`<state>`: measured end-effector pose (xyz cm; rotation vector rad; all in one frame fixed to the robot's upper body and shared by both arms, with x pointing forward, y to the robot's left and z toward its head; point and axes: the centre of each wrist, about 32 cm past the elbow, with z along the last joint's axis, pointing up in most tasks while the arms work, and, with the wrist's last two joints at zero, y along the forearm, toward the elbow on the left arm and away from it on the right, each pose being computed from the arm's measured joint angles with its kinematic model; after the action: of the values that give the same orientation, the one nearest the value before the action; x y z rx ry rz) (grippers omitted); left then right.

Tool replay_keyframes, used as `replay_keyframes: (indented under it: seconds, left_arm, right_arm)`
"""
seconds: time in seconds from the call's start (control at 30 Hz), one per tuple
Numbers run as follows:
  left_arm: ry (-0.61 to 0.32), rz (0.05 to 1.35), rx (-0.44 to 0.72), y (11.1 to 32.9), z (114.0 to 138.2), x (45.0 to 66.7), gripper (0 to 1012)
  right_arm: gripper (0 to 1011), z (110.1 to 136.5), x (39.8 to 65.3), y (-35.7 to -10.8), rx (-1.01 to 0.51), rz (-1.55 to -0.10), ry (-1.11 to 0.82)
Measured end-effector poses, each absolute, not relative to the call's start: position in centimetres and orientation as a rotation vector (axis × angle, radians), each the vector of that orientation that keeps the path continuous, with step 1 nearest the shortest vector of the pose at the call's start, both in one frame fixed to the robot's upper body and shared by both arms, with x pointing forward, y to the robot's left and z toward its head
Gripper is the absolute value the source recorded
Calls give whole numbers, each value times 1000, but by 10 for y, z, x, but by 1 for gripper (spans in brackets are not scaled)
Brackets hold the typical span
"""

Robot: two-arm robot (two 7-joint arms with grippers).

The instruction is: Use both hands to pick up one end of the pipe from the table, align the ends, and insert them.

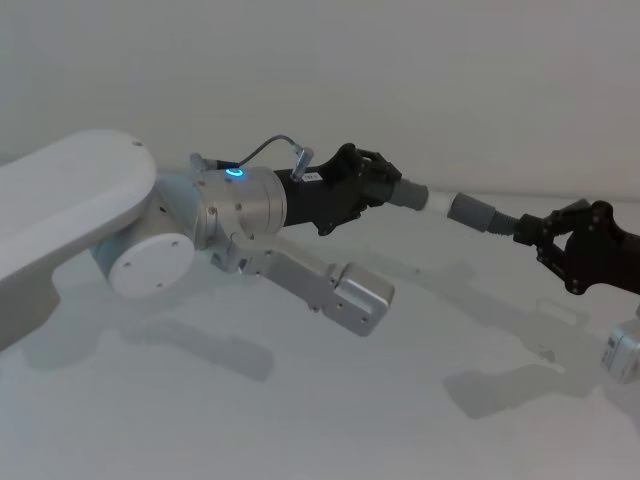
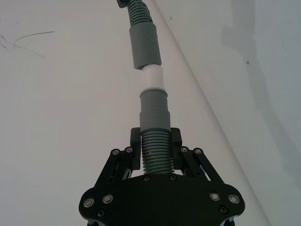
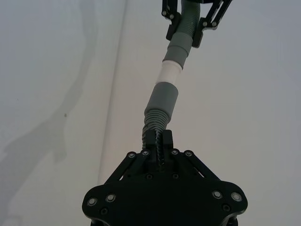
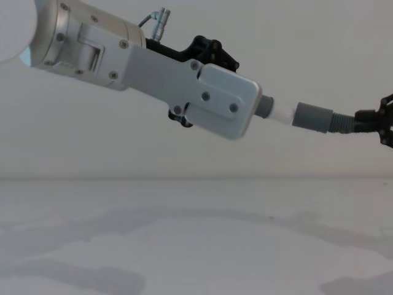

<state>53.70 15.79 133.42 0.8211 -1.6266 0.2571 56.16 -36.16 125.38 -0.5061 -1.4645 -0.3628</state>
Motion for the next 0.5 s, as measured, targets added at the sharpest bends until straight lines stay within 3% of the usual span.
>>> replay_keyframes:
  seconds: [0.5]
  left_arm:
    - [-1627, 257, 821, 158, 1334, 537, 345]
  right_arm:
    - [67, 1257, 564, -363, -476, -343, -1476]
